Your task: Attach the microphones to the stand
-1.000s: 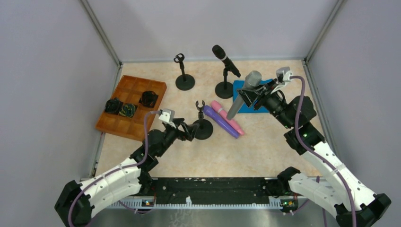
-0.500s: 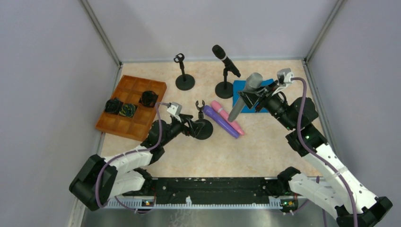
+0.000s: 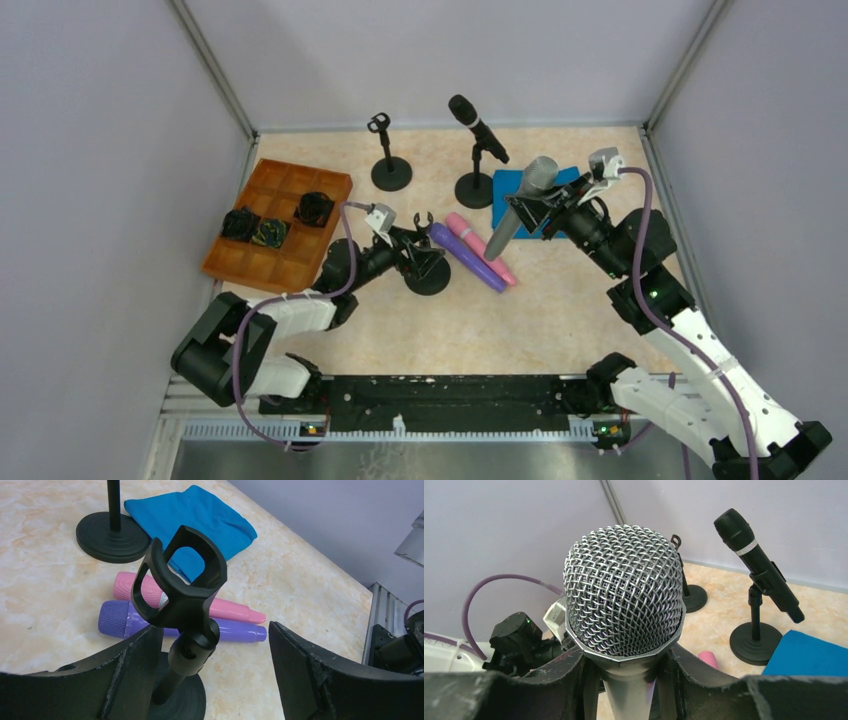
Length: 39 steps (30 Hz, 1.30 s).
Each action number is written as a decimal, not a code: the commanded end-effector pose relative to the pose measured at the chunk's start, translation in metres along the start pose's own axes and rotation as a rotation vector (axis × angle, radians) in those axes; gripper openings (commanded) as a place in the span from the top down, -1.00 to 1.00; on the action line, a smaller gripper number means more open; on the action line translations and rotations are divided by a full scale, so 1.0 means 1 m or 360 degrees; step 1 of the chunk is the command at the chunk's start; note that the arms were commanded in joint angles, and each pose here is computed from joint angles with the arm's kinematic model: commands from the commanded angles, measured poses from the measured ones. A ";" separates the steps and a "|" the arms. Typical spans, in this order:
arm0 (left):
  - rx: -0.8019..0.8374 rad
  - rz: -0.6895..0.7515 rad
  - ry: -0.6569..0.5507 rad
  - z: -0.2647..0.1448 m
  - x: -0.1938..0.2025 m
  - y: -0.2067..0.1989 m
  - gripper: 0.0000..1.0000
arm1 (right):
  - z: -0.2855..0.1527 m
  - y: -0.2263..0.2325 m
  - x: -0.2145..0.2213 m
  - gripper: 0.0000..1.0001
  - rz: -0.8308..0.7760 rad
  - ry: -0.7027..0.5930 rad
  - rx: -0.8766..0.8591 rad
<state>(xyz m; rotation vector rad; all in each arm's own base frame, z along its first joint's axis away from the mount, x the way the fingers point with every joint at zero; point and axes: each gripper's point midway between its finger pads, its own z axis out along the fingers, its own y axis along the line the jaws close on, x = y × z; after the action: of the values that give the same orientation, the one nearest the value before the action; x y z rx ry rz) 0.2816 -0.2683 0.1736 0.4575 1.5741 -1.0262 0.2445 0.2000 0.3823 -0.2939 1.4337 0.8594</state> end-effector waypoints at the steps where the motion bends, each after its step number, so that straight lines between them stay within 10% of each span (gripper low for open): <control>1: 0.0094 0.0075 -0.0126 0.010 -0.024 -0.005 -0.62 | -0.003 0.004 -0.019 1.00 -0.0024 -0.0099 -0.0014; 16: 0.0260 0.0062 -0.0095 0.023 -0.021 -0.013 -0.11 | -0.002 0.003 -0.016 1.00 -0.0019 -0.0083 -0.0009; 27: 0.0272 0.0067 -0.0080 0.022 -0.022 -0.014 1.00 | 0.000 0.004 -0.010 1.00 -0.0049 -0.0059 -0.0037; 39: 0.0128 0.0047 -0.0059 -0.001 -0.014 -0.016 1.00 | 0.001 0.004 -0.008 1.00 -0.0119 -0.0127 -0.0080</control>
<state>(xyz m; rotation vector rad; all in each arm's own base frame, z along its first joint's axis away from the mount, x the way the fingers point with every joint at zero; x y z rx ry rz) 0.2789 -0.2821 0.1729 0.5682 1.5436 -1.1278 0.2479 0.2015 0.3634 -0.3246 1.4434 0.8321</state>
